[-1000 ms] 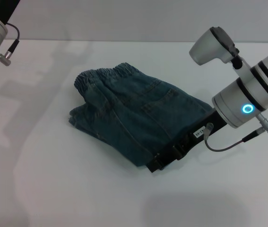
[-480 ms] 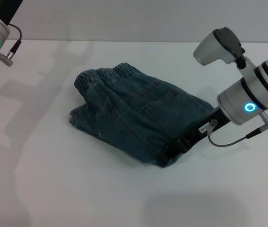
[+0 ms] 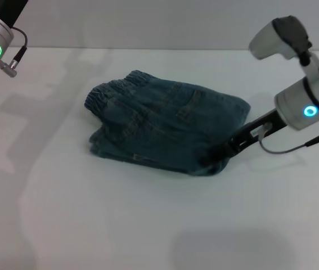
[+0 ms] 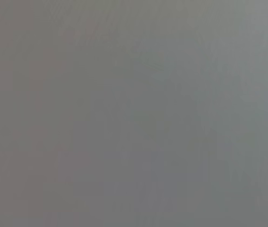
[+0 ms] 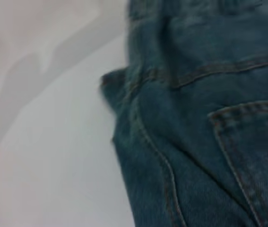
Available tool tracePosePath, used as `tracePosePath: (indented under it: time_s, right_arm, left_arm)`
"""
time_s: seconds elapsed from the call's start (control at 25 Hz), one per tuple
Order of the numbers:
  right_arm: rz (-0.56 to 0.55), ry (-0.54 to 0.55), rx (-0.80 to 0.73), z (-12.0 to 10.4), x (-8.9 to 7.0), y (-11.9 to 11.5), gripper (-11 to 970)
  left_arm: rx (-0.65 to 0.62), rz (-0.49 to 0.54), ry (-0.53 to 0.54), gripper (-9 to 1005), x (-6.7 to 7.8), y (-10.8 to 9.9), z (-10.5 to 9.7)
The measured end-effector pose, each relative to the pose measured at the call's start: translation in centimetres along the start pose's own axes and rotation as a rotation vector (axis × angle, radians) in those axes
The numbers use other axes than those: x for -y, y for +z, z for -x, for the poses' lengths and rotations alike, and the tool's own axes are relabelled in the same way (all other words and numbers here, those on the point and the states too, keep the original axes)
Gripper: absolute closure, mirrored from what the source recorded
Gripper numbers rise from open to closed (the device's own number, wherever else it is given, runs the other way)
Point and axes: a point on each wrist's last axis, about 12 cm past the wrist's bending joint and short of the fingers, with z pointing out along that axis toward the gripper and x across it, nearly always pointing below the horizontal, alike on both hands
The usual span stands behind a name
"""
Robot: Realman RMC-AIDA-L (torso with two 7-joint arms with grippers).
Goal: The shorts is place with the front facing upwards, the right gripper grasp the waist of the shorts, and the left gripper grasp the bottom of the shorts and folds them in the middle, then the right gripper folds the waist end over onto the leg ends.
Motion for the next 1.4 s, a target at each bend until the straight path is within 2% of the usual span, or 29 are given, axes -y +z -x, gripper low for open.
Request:
tracePosePath:
  time_s: [0.28, 0.48, 0.68, 0.84, 0.92, 1.08, 1.2, 1.4]
  right_arm:
    - [-0.057, 0.031, 0.081, 0.5, 1.5, -2.6, 506]
    - [-0.038, 0.047, 0.146, 0.4, 1.7, -4.1, 506]
    - [0.008, 0.008, 0.453, -0.8, 2.0, -8.0, 506]
    - [-0.052, -0.049, 0.794, -3.4, 3.6, -11.6, 506]
    - [-0.139, -0.085, 0.935, -5.2, 4.7, -12.6, 506]
    - [-0.419, -0.184, 1.156, -9.0, 6.9, -13.0, 506]
    - [-0.695, -0.233, 1.267, -11.6, 8.3, -12.7, 506]
    - [-1.172, -0.230, 1.355, -14.3, 9.6, -12.7, 506]
  left_arm:
    - [-0.008, 0.009, 0.003, 226, -0.1, 0.1, 0.0]
    - [-0.008, 0.011, 0.003, 226, -0.2, 0.1, 0.0]
    - [0.002, 0.023, -0.001, 226, -0.5, -0.5, 0.0]
    - [0.019, 0.036, 0.006, 226, -0.8, -1.1, 0.1]
    - [0.031, 0.042, 0.024, 226, -1.0, -1.5, 0.2]
    - [0.072, 0.065, 0.081, 226, -1.4, -2.6, 0.3]
    - [0.097, 0.098, 0.126, 226, -1.8, -3.5, 0.1]
    - [0.109, 0.181, 0.184, 226, -2.6, -4.7, -0.3]
